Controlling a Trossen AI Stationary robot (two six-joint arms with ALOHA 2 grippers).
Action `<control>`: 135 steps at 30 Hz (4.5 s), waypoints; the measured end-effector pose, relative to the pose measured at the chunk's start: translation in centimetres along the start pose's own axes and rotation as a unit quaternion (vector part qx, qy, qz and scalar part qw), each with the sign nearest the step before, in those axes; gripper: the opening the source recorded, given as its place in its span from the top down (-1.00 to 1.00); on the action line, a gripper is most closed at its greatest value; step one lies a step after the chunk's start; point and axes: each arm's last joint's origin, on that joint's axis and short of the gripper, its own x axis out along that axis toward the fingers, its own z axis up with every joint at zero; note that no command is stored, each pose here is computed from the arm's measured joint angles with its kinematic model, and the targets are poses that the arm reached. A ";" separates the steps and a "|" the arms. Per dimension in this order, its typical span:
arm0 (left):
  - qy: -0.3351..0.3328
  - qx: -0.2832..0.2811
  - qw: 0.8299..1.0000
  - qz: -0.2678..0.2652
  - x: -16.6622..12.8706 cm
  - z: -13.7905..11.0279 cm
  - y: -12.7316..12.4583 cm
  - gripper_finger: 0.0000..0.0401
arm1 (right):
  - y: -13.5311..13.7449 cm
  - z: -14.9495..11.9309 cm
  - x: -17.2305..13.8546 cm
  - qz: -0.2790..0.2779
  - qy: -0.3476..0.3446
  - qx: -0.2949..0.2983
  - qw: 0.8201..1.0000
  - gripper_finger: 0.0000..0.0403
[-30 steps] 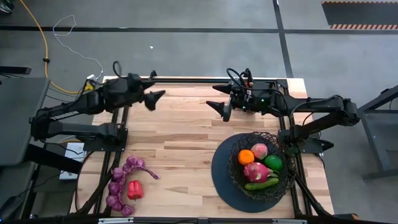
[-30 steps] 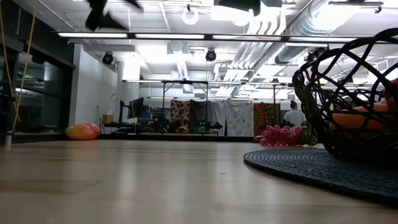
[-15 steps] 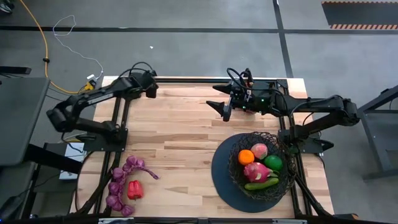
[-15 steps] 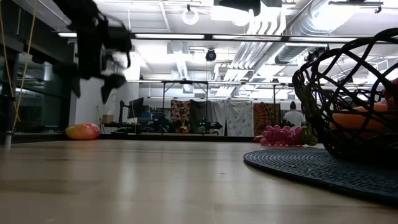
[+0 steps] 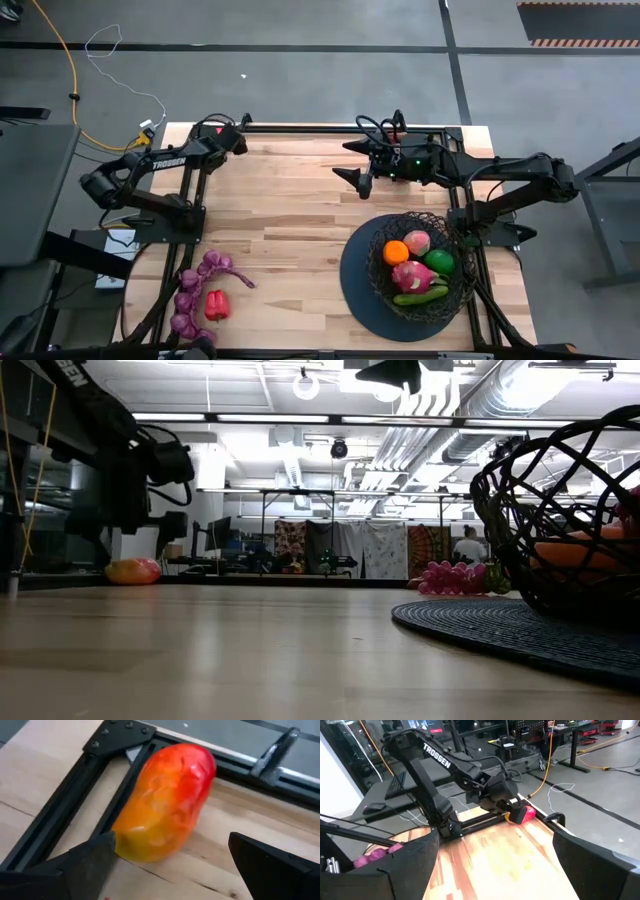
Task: Build produce basket
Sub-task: Put the orange mango into the basket
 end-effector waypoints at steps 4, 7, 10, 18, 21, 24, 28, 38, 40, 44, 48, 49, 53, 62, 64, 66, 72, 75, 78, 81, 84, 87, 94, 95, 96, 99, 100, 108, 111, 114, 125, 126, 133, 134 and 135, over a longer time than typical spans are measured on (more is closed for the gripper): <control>-0.018 0.014 0.999 0.022 0.5 -1.0 -0.5 -0.83 | 0.0 0.0 0.0 0.002 0.001 0.007 1.000 -0.89; -0.023 0.011 0.999 0.048 1.3 -1.5 -0.6 -0.82 | 0.0 0.0 0.0 0.002 0.001 0.018 1.000 -0.89; -0.016 0.012 0.997 0.070 2.4 -1.8 -0.6 -0.82 | 0.0 0.0 0.0 0.002 0.001 0.031 1.000 -0.89; -0.030 -0.003 0.996 0.080 2.4 -1.6 -0.6 -0.82 | 0.0 0.0 0.0 0.003 0.001 0.043 0.999 -0.89; -0.030 -0.005 0.996 0.080 2.4 -1.6 -0.6 -0.78 | 0.0 0.0 0.0 0.003 0.001 0.043 0.999 -0.89; -0.027 -0.008 0.996 0.081 2.3 -1.6 -0.5 -0.65 | 0.0 0.0 0.0 0.003 0.001 0.044 0.999 -0.89; -0.014 -0.011 0.997 0.075 2.2 -1.7 -0.5 -0.35 | 0.0 0.0 0.0 0.003 0.001 0.043 0.999 -0.89; -0.001 -0.011 0.998 0.066 0.9 -1.7 -0.1 0.32 | 0.0 0.0 0.0 0.003 0.001 0.045 0.999 -0.89; -0.003 -0.006 0.998 0.056 0.5 -1.8 -0.3 0.43 | 0.0 0.0 0.0 0.002 0.001 0.045 0.999 -0.89; -0.004 0.011 0.999 0.039 -0.4 -2.1 -0.5 0.64 | 0.0 0.0 0.0 0.003 0.001 0.045 0.999 -0.89; -0.010 0.030 0.999 0.006 -1.7 -2.5 -0.9 0.84 | 0.0 0.0 0.0 0.003 0.001 0.044 0.999 -0.89; -0.012 0.032 0.999 -0.005 -2.1 -2.5 -1.0 0.88 | 0.0 0.0 0.0 0.003 0.001 0.044 0.999 -0.89; -0.038 0.033 0.997 -0.066 -4.2 -2.7 -1.5 0.99 | 0.0 0.0 0.0 0.003 0.001 0.043 0.999 -0.89; -0.059 0.099 0.982 -0.152 -5.1 -0.7 -2.2 0.95 | 0.0 0.0 0.0 0.002 0.001 0.039 0.999 -0.89; -0.034 0.102 0.980 -0.166 -4.4 -0.1 -2.1 0.89 | 0.0 0.0 0.0 0.002 0.002 0.039 0.999 -0.89; -0.006 0.104 0.980 -0.170 -3.6 0.3 -1.8 0.79 | 0.0 -0.1 0.0 0.001 0.005 0.033 0.999 -0.89; 0.009 0.164 0.971 -0.174 -4.0 1.3 -2.0 0.36 | 0.0 -0.2 0.0 -0.001 0.012 0.027 1.000 -0.89; 0.005 0.196 0.965 -0.175 -4.9 2.4 -2.4 0.09 | -0.1 -0.3 0.0 -0.002 0.018 0.023 1.000 -0.89; 0.008 0.242 0.954 -0.177 -6.0 3.4 -2.8 -0.15 | -0.1 -0.5 0.0 -0.004 0.027 0.016 1.000 -0.89; 0.000 0.284 0.942 -0.177 -7.2 4.4 -3.3 -0.37 | -0.2 -0.8 0.0 -0.007 0.039 0.008 0.999 -0.89; 0.001 0.322 0.932 -0.168 -8.2 5.2 -3.4 -0.54 | -0.2 -1.0 0.0 -0.009 0.049 0.005 0.999 -0.89; 0.015 0.337 0.930 -0.145 -8.5 5.7 -4.2 -0.66 | -0.2 -1.1 -0.1 -0.008 0.057 -0.001 0.998 -0.89; 0.089 0.347 0.931 -0.064 -7.5 6.7 -7.8 -0.74 | -0.3 -1.4 -0.1 -0.009 0.071 -0.007 0.997 -0.89; 0.099 0.338 0.935 -0.048 -7.0 7.0 -8.3 -0.74 | -0.3 -1.4 -0.1 -0.006 0.072 -0.007 0.997 -0.89; 0.112 0.333 0.936 -0.034 -6.4 7.4 -8.8 -0.73 | -0.3 -1.4 -0.1 -0.004 0.073 -0.007 0.997 -0.89; 0.166 0.347 0.923 0.008 -4.0 7.9 -9.9 -0.69 | -0.2 -1.4 -0.1 0.007 0.076 -0.006 0.997 -0.89; 0.185 0.356 0.915 0.025 -3.2 7.9 -10.2 -0.68 | -0.2 -1.4 -0.1 0.012 0.077 -0.005 0.997 -0.89; 0.264 0.408 0.867 0.112 1.6 8.2 -11.7 -0.65 | -0.1 -1.5 -0.1 0.013 0.082 0.005 0.997 -0.89; 0.283 0.413 0.857 0.125 2.8 8.4 -11.8 -0.65 | -0.2 -1.7 -0.2 0.010 0.092 0.007 0.996 -0.89; 0.292 0.409 0.854 0.136 3.7 8.6 -11.4 -0.65 | -0.2 -1.9 -0.2 0.007 0.101 0.013 0.995 -0.89; 0.360 0.392 0.837 0.128 7.5 6.8 -11.5 -0.64 | -0.2 -2.0 -0.2 0.003 0.106 0.042 0.993 -0.89; 0.366 0.393 0.834 0.126 7.7 6.6 -11.5 -0.64 | -0.2 -2.0 -0.2 0.003 0.106 0.045 0.993 -0.89; 0.388 0.407 0.821 0.101 8.1 6.3 -11.7 -0.63 | -0.2 -2.0 -0.2 0.002 0.106 0.055 0.993 -0.89; 0.390 0.410 0.819 0.099 8.1 6.3 -11.6 -0.62 | -0.2 -2.0 -0.2 0.001 0.106 0.056 0.993 -0.89; 0.392 0.416 0.815 0.097 8.1 6.3 -11.6 -0.60 | -0.2 -2.0 -0.2 0.001 0.106 0.056 0.993 -0.89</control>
